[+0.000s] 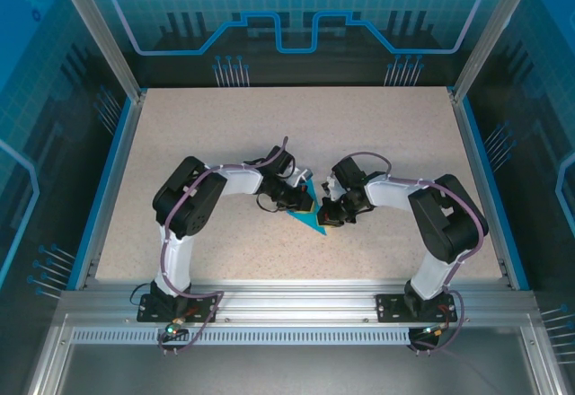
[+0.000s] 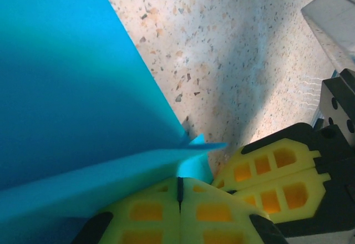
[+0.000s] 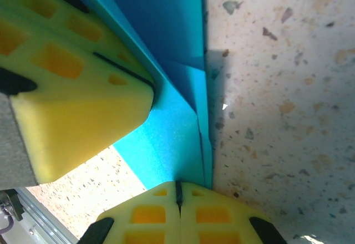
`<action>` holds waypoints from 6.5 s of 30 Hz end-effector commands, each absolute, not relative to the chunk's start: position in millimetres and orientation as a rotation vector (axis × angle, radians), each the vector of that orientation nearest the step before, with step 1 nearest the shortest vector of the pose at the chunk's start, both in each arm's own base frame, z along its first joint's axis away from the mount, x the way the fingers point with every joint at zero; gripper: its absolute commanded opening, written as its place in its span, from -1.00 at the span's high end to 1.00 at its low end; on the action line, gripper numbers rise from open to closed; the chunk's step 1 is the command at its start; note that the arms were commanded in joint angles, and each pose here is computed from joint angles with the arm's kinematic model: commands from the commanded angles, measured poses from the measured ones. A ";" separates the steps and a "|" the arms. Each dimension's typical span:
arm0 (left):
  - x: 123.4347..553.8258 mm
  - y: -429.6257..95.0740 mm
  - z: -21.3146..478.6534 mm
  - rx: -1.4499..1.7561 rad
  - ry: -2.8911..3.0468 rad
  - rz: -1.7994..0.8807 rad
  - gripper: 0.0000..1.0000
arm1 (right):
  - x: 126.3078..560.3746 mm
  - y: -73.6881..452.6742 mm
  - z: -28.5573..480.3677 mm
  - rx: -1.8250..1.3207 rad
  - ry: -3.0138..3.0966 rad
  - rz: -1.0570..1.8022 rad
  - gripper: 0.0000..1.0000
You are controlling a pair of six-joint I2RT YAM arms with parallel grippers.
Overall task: Fold a paper plane with a square sheet of paper (fold left side to right side)
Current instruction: Fourth fold the wing at the center of the table, then turn over the paper at the center of the table.
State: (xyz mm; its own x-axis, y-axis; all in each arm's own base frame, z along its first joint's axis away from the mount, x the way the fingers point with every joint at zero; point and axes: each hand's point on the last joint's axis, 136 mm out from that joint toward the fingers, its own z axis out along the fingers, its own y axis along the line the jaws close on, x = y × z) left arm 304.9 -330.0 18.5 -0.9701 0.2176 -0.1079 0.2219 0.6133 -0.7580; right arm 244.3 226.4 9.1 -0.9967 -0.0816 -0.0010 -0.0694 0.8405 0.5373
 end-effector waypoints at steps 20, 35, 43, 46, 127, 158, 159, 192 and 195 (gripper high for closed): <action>347.3 -280.7 -5.9 0.296 2.837 -1.018 1.00 | 198.4 183.3 -29.1 0.070 -2.899 -0.511 1.00; 391.7 -245.8 2.0 0.182 2.797 -0.952 1.00 | 191.2 183.1 -29.9 0.070 -2.884 -0.514 1.00; 409.9 -223.3 -4.6 0.106 2.802 -0.902 1.00 | 189.6 184.5 -28.5 0.079 -2.882 -0.523 1.00; 416.0 -217.0 -3.8 0.081 2.799 -0.896 0.99 | 189.8 185.4 -27.3 0.080 -2.885 -0.531 1.00; 367.5 -317.3 69.5 -0.018 2.703 -1.410 0.79 | 278.4 191.9 106.7 0.024 -3.272 -1.405 -1.00; 373.1 -292.4 297.3 0.288 2.168 -1.571 1.00 | 267.9 242.6 207.8 0.553 -2.714 -2.226 -0.98; 371.3 -292.6 298.4 0.296 2.162 -1.583 0.99 | 270.8 243.5 212.1 0.563 -2.714 -2.239 -0.97; 358.9 -270.3 281.1 0.311 2.219 -1.432 -0.16 | 295.8 231.2 238.7 0.593 -2.958 -2.061 0.68; 358.4 -247.4 290.1 0.266 2.183 -1.315 -0.29 | 294.0 222.6 223.3 0.567 -3.116 -1.813 0.74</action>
